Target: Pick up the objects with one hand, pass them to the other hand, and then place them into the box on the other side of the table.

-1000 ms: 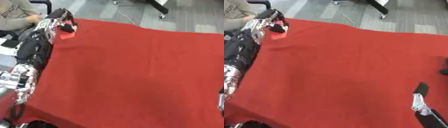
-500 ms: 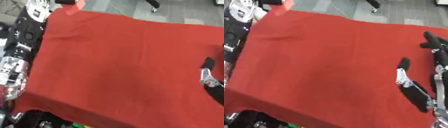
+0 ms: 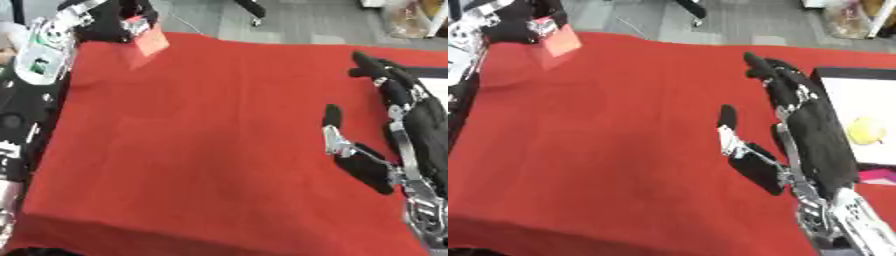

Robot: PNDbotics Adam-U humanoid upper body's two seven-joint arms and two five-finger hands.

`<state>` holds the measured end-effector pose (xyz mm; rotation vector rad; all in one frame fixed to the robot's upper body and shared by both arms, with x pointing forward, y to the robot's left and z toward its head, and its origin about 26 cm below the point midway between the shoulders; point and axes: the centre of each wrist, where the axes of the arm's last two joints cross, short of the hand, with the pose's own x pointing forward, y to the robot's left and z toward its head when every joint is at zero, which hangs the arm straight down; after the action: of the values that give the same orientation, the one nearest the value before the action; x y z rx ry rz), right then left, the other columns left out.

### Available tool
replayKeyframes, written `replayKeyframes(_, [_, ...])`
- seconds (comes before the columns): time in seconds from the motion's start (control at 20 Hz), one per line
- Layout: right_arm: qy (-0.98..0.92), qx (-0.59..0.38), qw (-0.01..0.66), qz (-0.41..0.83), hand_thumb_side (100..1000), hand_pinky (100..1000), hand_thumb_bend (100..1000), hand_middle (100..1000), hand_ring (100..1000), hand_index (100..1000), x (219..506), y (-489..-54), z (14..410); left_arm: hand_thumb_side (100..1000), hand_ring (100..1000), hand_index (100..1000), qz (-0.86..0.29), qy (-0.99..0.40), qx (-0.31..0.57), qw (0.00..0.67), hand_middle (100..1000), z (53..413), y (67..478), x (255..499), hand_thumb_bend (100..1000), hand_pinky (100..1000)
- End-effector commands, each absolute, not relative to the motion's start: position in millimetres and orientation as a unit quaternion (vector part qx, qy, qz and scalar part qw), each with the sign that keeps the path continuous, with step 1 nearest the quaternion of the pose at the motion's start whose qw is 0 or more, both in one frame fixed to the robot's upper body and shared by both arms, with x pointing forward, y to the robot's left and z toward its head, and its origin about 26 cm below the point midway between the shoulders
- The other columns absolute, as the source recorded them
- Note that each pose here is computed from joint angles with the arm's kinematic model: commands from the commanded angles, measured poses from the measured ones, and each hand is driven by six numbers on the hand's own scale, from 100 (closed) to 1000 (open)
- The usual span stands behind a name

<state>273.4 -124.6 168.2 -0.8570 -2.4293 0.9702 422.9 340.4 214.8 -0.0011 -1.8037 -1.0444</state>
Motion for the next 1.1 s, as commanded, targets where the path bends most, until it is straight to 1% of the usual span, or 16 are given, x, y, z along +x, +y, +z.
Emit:
replayKeyframes(0.05, [-0.865,-0.309,0.151,0.366,382,748,100,725,851,931,272,-127,179,301,331,479,-0.444,-0.736,-0.056,0.508,266,216,318,421,100,546])
replayKeyframes(0.1, [-0.863,-0.311,0.142,0.373,375,751,106,730,850,929,273,-127,180,316,332,479,-0.446,-0.729,-0.073,0.515,267,212,312,421,100,546])
replayKeyframes(0.25, [-0.853,-0.318,0.108,0.399,353,769,176,747,843,918,275,-128,185,374,335,478,-0.453,-0.706,-0.121,0.531,269,201,294,420,100,545])
replayKeyframes(0.55, [-0.835,-0.334,0.049,0.434,338,789,249,764,822,899,276,-127,192,460,340,479,-0.467,-0.663,-0.188,0.554,275,193,266,423,100,548])
replayKeyframes(0.95, [-0.804,-0.370,-0.023,0.464,350,822,347,811,803,884,276,-121,199,562,349,482,-0.457,-0.620,-0.269,0.579,285,194,229,430,100,550])
replayKeyframes(1.1, [-0.798,-0.383,-0.038,0.463,360,827,361,818,802,883,275,-117,202,581,352,483,-0.441,-0.612,-0.295,0.586,287,192,218,430,100,552])
